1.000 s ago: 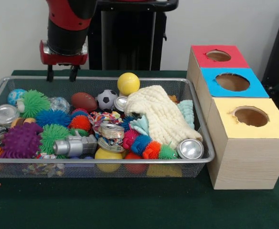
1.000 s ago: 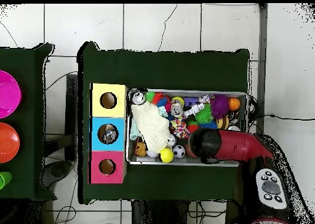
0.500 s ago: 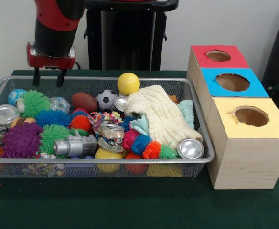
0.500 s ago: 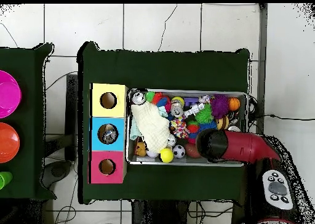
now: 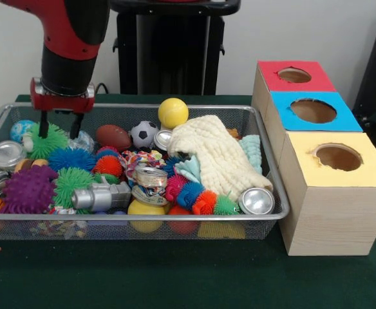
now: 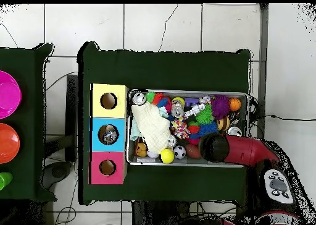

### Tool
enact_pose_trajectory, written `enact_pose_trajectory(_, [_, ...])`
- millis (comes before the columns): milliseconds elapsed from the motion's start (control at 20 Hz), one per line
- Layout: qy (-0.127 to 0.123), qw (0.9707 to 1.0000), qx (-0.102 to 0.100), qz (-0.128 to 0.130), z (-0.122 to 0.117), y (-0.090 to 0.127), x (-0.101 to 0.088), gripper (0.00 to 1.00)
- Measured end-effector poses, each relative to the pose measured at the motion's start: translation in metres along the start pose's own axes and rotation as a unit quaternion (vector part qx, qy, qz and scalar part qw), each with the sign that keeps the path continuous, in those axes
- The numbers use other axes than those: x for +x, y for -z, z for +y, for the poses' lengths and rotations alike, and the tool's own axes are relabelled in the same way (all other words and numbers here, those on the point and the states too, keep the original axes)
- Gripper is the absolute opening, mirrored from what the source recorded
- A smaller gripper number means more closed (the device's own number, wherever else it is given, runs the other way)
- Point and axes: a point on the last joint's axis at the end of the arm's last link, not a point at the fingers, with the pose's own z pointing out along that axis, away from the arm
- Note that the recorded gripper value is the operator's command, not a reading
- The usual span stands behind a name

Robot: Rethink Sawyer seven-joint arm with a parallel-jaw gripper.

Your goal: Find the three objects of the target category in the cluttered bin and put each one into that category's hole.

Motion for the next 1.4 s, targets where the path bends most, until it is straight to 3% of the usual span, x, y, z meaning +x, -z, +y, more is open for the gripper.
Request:
enact_pose_trajectory(600, [0.008,0.9994,-0.031,0.014,0.027,-0.030,0.004,1.00])
enact_pose_trajectory(1300, [-0.020,0.9977,-0.064,-0.005,0.018,-0.043,0.003,1.00])
enact_pose_trajectory(1400, [-0.020,0.9974,-0.069,0.003,0.019,-0.045,0.006,1.00])
